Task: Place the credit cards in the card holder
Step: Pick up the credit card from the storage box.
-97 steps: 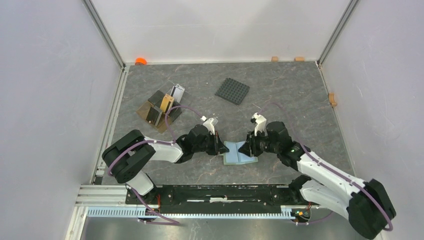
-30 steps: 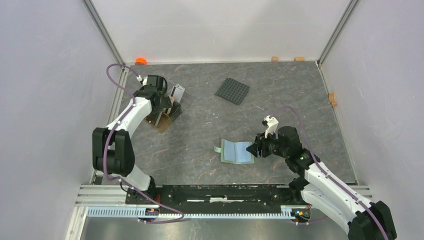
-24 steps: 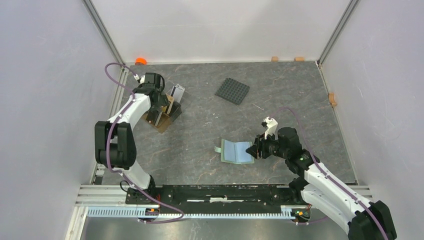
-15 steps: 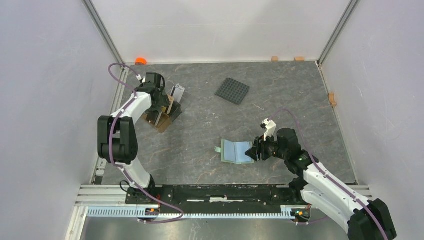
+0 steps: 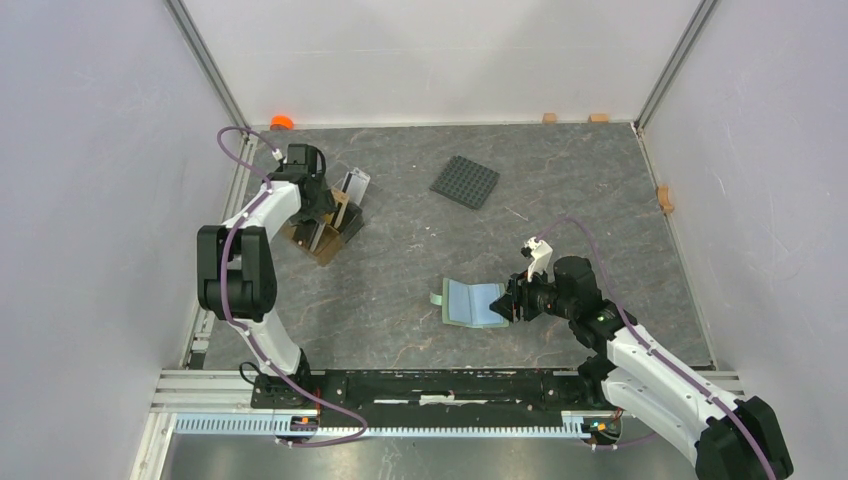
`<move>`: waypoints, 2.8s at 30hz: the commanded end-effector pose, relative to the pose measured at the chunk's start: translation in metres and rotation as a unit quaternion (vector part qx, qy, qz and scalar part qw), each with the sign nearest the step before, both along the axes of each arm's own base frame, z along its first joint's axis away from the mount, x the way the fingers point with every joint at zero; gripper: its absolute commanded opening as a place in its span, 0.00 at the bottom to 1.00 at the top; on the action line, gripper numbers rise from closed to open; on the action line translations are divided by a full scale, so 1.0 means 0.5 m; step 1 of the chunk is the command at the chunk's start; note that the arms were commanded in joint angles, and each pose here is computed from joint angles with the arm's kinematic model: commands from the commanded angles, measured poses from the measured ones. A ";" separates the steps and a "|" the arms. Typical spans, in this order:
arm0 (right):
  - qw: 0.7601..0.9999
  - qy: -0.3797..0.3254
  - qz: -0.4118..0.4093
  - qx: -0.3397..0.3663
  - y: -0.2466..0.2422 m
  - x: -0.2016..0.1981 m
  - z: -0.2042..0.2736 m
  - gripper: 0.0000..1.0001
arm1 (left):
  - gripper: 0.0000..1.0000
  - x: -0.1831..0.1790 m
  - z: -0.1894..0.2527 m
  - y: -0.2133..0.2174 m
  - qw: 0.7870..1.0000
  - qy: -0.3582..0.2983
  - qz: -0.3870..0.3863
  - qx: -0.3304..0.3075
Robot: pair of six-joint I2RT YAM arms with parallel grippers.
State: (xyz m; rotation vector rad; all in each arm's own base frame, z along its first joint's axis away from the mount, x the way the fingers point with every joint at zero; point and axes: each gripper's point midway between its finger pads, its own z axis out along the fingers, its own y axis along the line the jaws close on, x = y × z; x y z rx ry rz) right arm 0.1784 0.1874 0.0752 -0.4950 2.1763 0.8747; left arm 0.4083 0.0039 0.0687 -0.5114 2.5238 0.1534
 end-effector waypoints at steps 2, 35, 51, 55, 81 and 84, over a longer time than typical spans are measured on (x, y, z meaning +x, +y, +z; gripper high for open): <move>1.000 -0.007 0.000 0.010 0.005 0.006 0.007 0.55 | 0.73 0.050 0.036 -0.048 0.996 -0.050 -0.049 -0.046; 1.000 -0.003 0.004 0.015 0.009 0.004 0.012 0.56 | 0.33 0.054 0.092 -0.056 0.993 -0.090 -0.062 -0.053; 1.000 -0.003 0.001 0.016 0.007 0.002 0.016 0.56 | 0.10 0.014 0.104 -0.010 0.998 -0.054 -0.030 -0.001; 1.000 -0.006 0.001 0.018 0.007 0.002 0.020 0.56 | 0.02 -0.001 0.109 0.001 0.998 -0.041 -0.036 0.016; 0.994 -0.097 0.013 0.041 0.019 0.033 0.154 0.60 | 0.02 -0.097 0.345 -0.109 0.940 -0.244 -0.233 -0.044; 0.987 -0.134 0.053 0.067 0.040 0.027 0.212 0.72 | 0.02 -0.132 0.372 -0.202 0.898 -0.270 -0.326 -0.122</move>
